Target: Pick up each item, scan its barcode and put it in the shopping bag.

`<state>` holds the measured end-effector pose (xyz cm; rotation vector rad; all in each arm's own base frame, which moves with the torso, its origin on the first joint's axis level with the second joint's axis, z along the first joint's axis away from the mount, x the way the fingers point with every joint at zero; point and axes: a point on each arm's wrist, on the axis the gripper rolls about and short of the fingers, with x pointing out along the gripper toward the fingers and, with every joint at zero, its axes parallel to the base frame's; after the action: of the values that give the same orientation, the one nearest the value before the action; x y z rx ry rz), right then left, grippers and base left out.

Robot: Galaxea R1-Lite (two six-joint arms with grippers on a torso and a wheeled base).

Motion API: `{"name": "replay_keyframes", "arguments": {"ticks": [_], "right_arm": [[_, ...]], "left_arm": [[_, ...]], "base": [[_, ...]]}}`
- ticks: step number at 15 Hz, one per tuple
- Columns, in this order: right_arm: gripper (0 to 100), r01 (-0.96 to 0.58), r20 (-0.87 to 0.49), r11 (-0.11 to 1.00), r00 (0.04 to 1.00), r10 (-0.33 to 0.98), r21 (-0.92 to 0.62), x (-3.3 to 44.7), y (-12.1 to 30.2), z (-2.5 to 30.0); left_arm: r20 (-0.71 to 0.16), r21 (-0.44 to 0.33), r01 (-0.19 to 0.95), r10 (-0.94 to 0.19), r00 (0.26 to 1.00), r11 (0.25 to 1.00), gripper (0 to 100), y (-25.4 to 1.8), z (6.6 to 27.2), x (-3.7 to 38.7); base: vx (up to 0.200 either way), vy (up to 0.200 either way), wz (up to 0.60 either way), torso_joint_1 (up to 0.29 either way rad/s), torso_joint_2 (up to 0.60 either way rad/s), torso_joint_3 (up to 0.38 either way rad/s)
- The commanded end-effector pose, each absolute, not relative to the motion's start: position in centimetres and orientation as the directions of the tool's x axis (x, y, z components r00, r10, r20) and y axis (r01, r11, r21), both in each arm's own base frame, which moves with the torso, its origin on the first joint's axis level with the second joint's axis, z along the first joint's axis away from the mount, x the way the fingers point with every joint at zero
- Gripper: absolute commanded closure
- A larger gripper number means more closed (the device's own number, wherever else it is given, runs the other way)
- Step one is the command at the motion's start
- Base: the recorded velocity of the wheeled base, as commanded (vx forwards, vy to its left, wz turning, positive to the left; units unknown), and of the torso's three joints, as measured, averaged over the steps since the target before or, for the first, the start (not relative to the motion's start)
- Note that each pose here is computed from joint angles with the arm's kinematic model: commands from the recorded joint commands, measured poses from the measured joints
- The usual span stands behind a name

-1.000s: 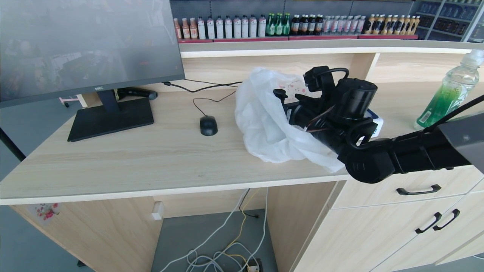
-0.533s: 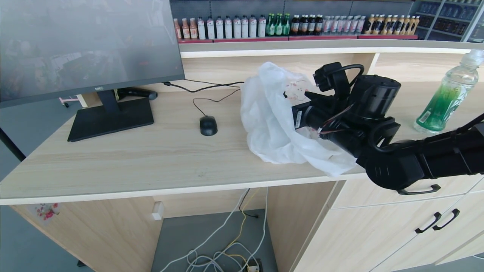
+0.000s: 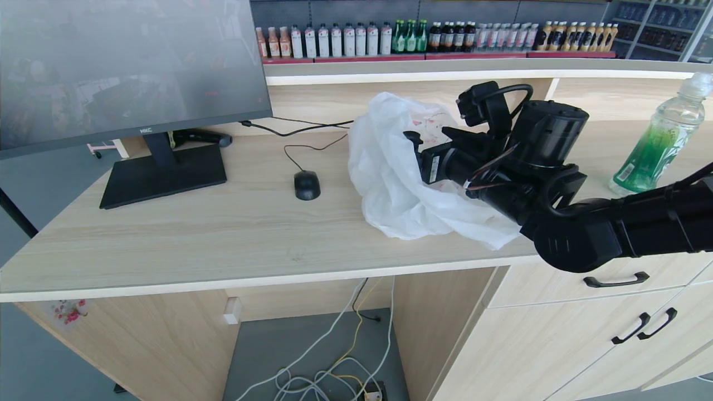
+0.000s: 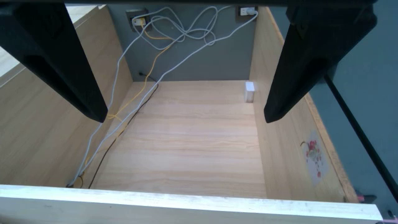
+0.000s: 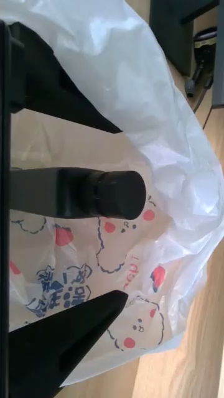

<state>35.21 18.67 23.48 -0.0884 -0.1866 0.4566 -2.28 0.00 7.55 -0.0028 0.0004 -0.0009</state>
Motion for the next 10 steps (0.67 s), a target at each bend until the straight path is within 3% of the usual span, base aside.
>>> {"name": "replay_keyframes", "arguments": {"ticks": [1,2,4,7,10], "right_arm": [[0,-0.420,0.186,0.900,0.881,0.436,-0.120,34.9,18.3,24.4],[0,-0.414,0.185,0.901,0.883,0.432,-0.130,34.5,17.7,24.7],[0,-0.428,0.093,0.894,0.893,0.441,-0.131,34.6,17.9,21.3],[0,-0.411,0.147,0.901,0.891,0.429,-0.139,34.7,17.9,20.9],[0,-0.384,0.205,0.913,0.891,0.405,-0.135,32.7,16.8,18.6]], "left_arm": [[0.000,-0.003,0.000,0.000,1.000,1.000,0,0.0,7.5,-2.3],[0.000,-0.003,0.000,0.000,1.000,1.000,0,0.0,7.5,-2.3],[0.000,-0.003,0.002,-0.002,1.000,1.000,0,0.0,7.5,-2.3],[0.000,-0.003,0.000,0.000,1.000,1.000,0,0.0,7.5,-2.3],[0.000,-0.003,0.000,0.000,1.000,1.000,0,0.0,7.5,-2.3]], "base": [[0.000,0.000,0.00,0.000,0.00,0.000],[0.000,0.000,0.00,0.000,0.00,0.000],[0.000,0.000,0.00,0.000,0.00,0.000],[0.000,0.000,0.00,0.000,0.00,0.000],[0.000,0.000,0.00,0.000,0.00,0.000]]}}
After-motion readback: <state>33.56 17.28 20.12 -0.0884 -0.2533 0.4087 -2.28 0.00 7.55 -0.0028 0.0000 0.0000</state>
